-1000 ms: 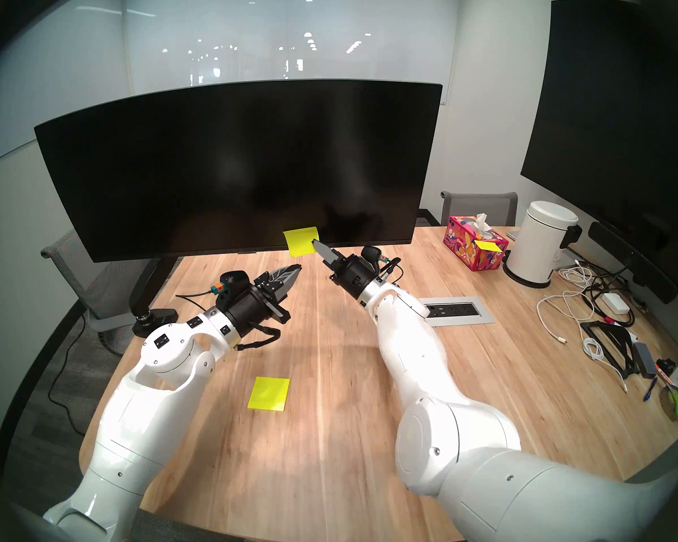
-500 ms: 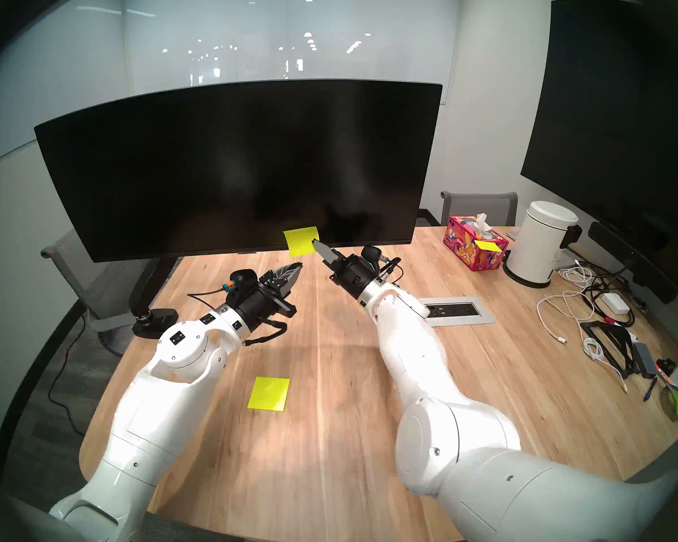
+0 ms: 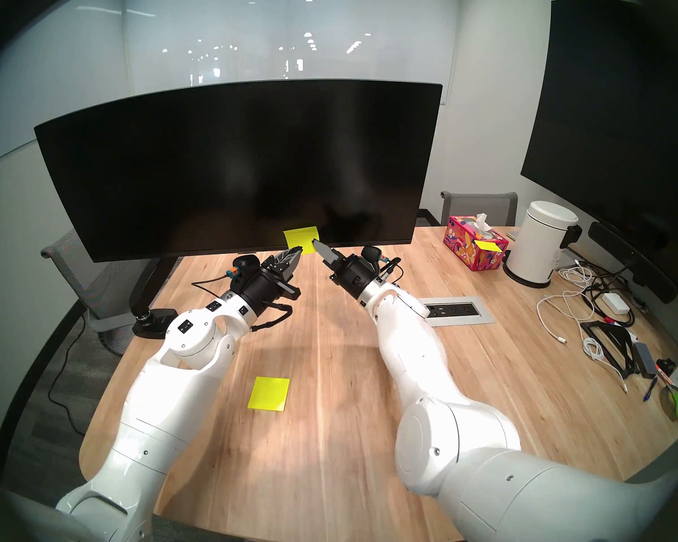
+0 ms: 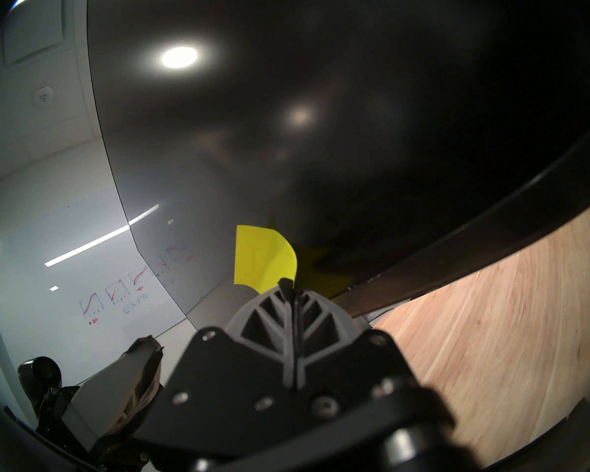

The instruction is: Peel one sticky note off the pad and stick it onto the monitor, then press it flat

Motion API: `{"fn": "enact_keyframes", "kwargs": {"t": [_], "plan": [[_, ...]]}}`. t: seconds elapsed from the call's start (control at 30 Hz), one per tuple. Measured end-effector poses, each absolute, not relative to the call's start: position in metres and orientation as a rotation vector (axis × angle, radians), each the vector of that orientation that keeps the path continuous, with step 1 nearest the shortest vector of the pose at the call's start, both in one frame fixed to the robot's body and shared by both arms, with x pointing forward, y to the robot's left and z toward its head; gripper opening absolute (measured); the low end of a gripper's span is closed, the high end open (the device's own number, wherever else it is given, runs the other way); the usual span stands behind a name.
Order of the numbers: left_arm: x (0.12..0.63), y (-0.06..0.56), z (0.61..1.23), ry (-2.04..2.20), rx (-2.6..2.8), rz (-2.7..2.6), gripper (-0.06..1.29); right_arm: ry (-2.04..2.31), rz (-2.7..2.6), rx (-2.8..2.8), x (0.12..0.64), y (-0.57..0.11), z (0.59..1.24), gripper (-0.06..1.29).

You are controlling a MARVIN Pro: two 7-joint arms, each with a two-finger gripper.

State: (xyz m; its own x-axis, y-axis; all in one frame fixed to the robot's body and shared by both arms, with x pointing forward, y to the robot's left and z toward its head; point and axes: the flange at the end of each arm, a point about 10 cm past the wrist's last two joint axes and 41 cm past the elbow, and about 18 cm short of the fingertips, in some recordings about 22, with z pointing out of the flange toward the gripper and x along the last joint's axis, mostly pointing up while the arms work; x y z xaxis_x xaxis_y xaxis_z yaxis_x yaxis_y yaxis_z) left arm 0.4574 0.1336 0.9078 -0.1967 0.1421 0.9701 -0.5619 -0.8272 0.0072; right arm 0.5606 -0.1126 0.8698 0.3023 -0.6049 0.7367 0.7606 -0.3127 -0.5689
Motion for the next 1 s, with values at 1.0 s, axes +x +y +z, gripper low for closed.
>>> {"fn": "enact_keyframes", "kwargs": {"t": [1.0], "plan": [[0.491,0.139,0.908,-0.449,1.681,2.106,-0.02,-0.163,-1.37,-1.305,0.561,-0.113,0.87,-0.03]]}}
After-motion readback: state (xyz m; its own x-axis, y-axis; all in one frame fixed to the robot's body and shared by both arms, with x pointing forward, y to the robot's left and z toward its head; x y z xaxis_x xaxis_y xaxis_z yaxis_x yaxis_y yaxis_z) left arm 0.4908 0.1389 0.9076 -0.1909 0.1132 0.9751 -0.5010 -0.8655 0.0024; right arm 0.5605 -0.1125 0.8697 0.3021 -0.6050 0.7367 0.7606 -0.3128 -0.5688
